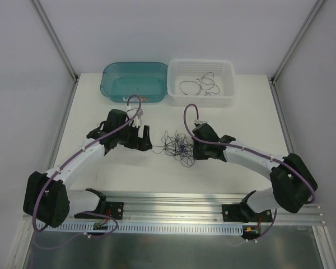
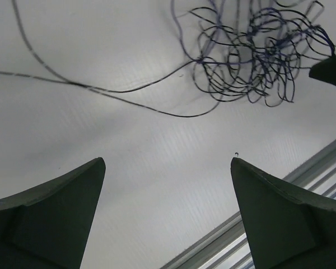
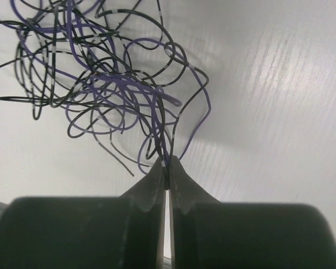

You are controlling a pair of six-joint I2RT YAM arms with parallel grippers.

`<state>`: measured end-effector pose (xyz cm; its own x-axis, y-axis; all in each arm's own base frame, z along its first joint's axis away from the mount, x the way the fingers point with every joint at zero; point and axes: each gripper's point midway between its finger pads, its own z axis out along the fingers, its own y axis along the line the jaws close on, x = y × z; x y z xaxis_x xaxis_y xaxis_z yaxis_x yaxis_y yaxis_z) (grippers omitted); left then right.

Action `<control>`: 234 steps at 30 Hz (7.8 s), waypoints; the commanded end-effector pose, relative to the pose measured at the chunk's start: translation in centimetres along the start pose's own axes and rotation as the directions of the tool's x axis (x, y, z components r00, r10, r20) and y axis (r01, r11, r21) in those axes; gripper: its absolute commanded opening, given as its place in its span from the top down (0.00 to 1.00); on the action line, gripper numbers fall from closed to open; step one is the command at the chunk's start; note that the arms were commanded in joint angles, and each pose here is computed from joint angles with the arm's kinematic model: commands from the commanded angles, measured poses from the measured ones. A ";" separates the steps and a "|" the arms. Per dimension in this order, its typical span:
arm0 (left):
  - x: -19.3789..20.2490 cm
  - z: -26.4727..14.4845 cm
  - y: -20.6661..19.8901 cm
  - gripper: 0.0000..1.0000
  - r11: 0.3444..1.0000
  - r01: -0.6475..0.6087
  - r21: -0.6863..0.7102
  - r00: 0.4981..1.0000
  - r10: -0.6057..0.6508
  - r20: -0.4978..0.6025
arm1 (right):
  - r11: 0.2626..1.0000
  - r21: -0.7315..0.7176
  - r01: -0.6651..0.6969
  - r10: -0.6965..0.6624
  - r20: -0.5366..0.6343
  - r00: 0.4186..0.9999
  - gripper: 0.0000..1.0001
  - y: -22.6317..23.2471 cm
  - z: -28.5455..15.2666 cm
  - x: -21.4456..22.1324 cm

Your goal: Untangle the cables

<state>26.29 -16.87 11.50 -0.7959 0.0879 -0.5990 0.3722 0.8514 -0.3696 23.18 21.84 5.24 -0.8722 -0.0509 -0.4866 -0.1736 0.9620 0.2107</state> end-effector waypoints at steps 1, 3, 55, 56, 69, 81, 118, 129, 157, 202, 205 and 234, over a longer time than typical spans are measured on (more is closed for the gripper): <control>-0.7 0.5 -2.1 0.04 0.976 -0.213 0.045 0.973 0.207 0.104 | 0.995 -0.092 -0.040 0.041 0.012 0.999 0.99 1.5 -2.1 -1.0; -0.5 0.9 -2.7 0.06 0.968 -0.245 0.051 0.964 0.238 0.121 | 0.993 -0.108 -0.036 0.038 0.011 0.999 0.99 1.8 -2.5 -1.0; -5.4 -10.7 14.9 1.00 0.692 0.257 -0.674 0.913 0.054 0.404 | 0.885 0.037 -0.464 0.451 0.179 0.874 0.99 -13.7 -8.8 -1.4; -5.4 -11.6 16.1 1.00 0.660 0.311 -0.684 0.903 0.018 0.429 | 0.880 0.051 -0.472 0.455 0.191 0.870 0.99 -14.1 -9.0 -1.5; -4.2 -13.7 19.3 1.00 0.608 0.528 -0.593 0.820 -0.183 0.542 | 0.829 0.117 -0.546 0.497 0.293 0.817 0.99 -17.5 -13.6 -2.7; -6.6 -9.9 13.7 1.00 0.856 0.266 -0.443 0.895 -0.048 0.444 | 0.981 0.099 -0.165 0.141 0.211 0.967 0.29 -10.2 -13.8 -4.5; -5.3 -11.3 15.9 1.00 0.740 0.303 -0.600 0.903 -0.021 0.430 | 0.929 0.304 0.211 -0.233 0.037 0.972 0.99 -2.9 -0.3 -5.3; -3.2 -13.1 19.5 1.00 0.592 0.405 -0.697 0.897 -0.107 0.430 | 0.911 0.197 -0.363 0.230 0.489 0.842 0.99 -16.6 -18.1 -9.5; -5.5 -9.3 15.1 0.40 0.843 0.276 -0.462 0.920 -0.092 0.381 | 0.929 -0.230 -0.290 0.359 0.364 0.859 0.99 -9.3 -18.4 -10.6; -7.0 19.9 -18.3 0.16 0.992 0.022 -0.125 0.994 -0.008 0.108 | 0.973 -0.132 -0.190 0.224 0.323 0.920 0.99 -8.4 -13.3 -1.3; -6.4 21.0 -19.6 0.17 0.995 -0.005 -0.096 0.995 0.015 0.097 | 0.972 -0.137 -0.188 0.223 0.321 0.920 0.99 -8.3 -13.2 -1.2; -12.9 9.6 -0.5 1.00 0.886 0.106 -0.451 0.955 0.035 0.294 | 0.976 0.101 -0.193 0.142 0.376 0.916 0.99 -12.4 -15.5 -0.2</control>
<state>39.12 -29.27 6.54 -0.7102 -0.0192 -0.7037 0.0915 0.9886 -0.1194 18.36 7.28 14.63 -0.6819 0.2099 -0.7007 0.0105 0.9607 0.2775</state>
